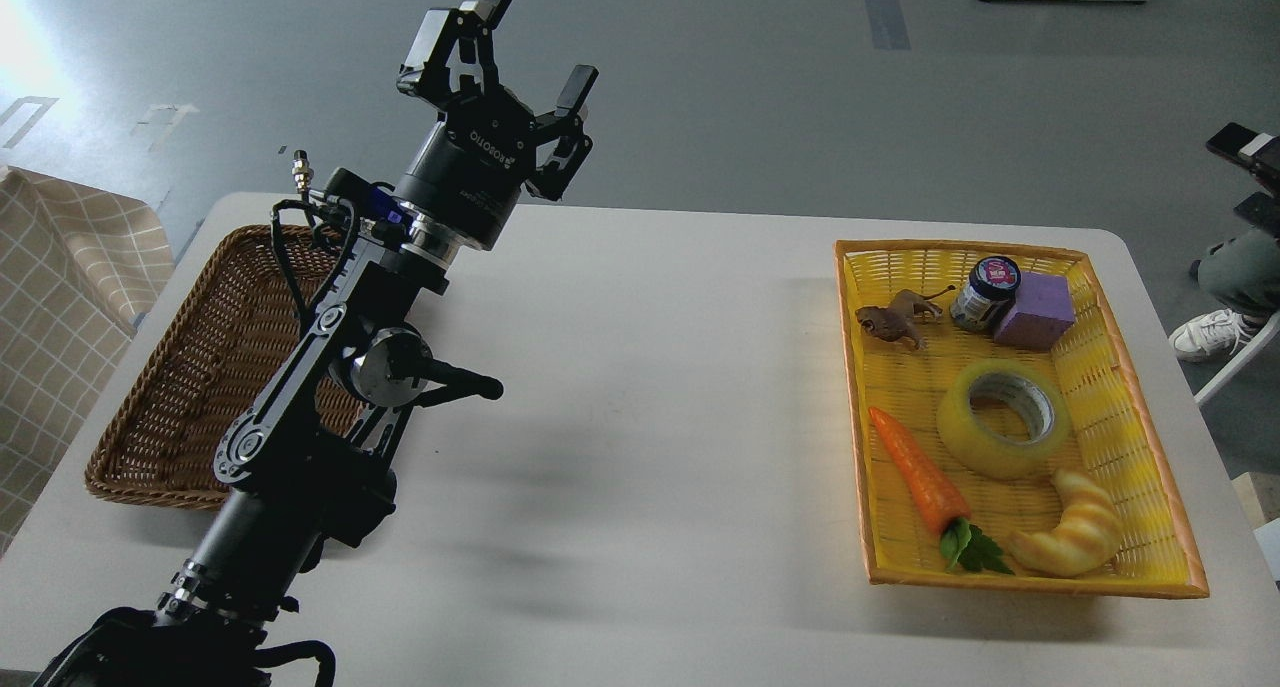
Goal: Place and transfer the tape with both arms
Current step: 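Move the right gripper down toward the yellow tape roll in the tray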
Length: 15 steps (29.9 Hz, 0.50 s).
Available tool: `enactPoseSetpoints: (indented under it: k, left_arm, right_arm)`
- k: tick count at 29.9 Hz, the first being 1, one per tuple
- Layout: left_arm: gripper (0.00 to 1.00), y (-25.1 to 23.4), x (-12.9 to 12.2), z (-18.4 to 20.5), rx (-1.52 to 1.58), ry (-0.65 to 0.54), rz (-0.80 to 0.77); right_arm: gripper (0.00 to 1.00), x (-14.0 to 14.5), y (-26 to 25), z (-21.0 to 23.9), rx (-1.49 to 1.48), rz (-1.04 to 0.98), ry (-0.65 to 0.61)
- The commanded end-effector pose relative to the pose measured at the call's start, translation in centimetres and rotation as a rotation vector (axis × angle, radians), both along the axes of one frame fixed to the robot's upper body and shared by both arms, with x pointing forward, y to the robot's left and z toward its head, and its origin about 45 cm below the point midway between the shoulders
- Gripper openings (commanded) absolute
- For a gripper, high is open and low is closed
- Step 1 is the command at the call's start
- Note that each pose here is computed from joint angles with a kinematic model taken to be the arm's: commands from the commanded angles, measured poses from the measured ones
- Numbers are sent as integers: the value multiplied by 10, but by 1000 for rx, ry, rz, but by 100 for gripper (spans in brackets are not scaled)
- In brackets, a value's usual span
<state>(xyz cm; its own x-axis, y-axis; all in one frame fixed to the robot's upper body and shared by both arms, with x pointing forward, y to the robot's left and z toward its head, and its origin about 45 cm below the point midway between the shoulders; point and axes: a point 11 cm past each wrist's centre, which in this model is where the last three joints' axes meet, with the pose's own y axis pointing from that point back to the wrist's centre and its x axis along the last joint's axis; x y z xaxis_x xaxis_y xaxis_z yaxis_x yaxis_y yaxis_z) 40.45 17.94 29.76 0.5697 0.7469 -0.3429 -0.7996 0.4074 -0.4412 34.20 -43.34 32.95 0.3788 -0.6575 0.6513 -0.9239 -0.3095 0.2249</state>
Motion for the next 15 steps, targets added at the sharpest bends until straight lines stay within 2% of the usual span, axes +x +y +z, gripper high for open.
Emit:
enactPoseSetpoints:
  k: [1, 12, 15]
  left_arm:
    - [98, 0, 0, -1, 0, 2, 2]
    - [98, 0, 1, 9, -7, -17, 20]
    - [98, -1, 0, 13, -9, -27, 15]
  right_arm:
    - [100, -1, -2, -1, -63, 1, 2]
    - [100, -3, 13, -10, -429, 45, -6]
    - [100, -6, 25, -33, -545, 101, 40]
